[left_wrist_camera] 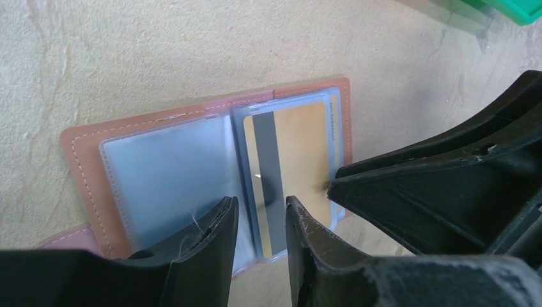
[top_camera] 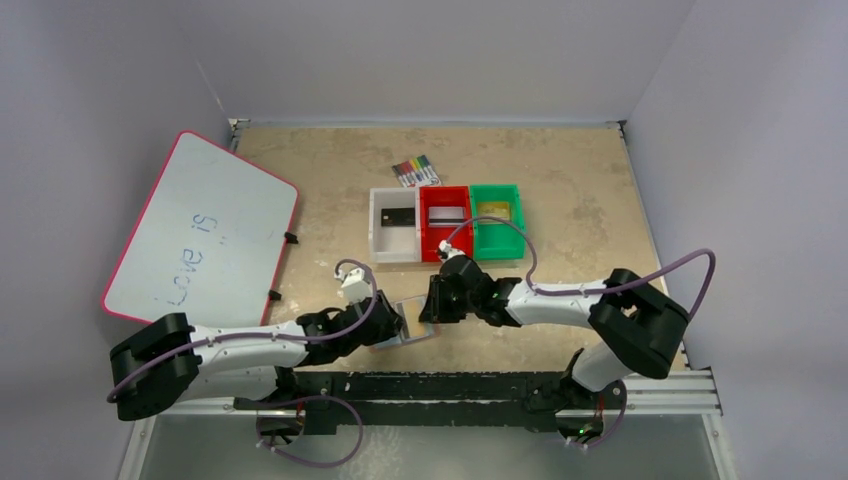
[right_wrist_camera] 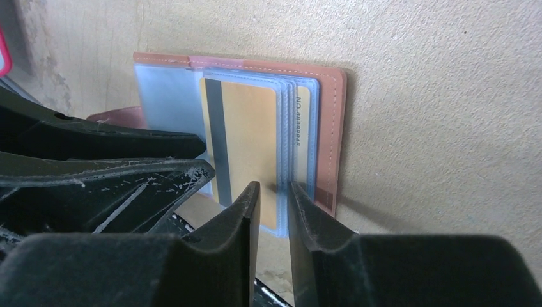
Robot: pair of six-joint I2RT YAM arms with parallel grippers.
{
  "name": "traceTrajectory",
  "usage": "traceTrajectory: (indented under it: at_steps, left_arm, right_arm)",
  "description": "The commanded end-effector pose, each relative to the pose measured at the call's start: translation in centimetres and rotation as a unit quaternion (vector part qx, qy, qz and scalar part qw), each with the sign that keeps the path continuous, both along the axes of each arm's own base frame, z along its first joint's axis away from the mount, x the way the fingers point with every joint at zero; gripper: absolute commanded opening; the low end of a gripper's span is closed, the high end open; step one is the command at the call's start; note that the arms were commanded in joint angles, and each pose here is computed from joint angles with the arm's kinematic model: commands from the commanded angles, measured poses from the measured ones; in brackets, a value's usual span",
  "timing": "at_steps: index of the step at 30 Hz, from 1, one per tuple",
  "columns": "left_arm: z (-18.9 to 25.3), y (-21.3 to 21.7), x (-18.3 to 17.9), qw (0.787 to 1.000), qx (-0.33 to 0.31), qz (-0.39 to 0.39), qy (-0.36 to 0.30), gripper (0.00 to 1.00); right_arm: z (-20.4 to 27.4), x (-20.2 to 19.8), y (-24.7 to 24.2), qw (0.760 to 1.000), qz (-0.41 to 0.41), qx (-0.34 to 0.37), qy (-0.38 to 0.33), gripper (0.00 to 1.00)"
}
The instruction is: Take the credit cards out of the card holder
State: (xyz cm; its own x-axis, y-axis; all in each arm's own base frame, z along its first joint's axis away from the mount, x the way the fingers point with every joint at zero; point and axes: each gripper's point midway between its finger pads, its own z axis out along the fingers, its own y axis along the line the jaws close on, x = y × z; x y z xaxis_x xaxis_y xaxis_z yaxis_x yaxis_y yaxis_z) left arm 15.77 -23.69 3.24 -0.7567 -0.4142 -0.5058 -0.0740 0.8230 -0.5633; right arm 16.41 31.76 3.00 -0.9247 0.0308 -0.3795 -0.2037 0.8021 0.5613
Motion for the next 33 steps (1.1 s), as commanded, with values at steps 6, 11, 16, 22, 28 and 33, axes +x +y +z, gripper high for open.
traceTrajectory:
  at_steps: [6, 11, 16, 22, 28, 33]
  left_arm:
    - [-0.2, -0.8, -0.2, 0.997, -0.072, 0.015, 0.000, 0.29]
    - [-0.4, -0.6, -0.3, 0.996, -0.085, 0.022, -0.001, 0.26]
    - [-0.8, 0.5, -0.3, 0.996, -0.081, 0.040, 0.001, 0.22]
    - [-0.7, 1.5, -0.3, 0.994, -0.096, 0.057, -0.008, 0.10]
    - [-0.6, 1.5, -0.3, 0.994, -0.094, 0.048, -0.015, 0.00]
    - [-0.8, 1.8, -0.4, 0.995, -0.086, 0.047, -0.014, 0.00]
  right_arm:
    - [0.4, 0.6, 1.2, 1.000, 0.021, 0.015, -0.016, 0.20]
    - [0.2, 0.7, 1.4, 0.999, 0.025, 0.015, -0.016, 0.21]
    - [-0.7, 0.2, 0.6, 1.000, 0.018, -0.009, 0.005, 0.21]
    - [-1.3, -0.2, 0.2, 1.000, 0.014, -0.015, 0.016, 0.18]
    - [-1.6, 0.0, 0.3, 1.000, 0.015, -0.019, 0.014, 0.14]
    - [-1.7, 0.0, 0.3, 1.000, 0.013, -0.022, 0.016, 0.12]
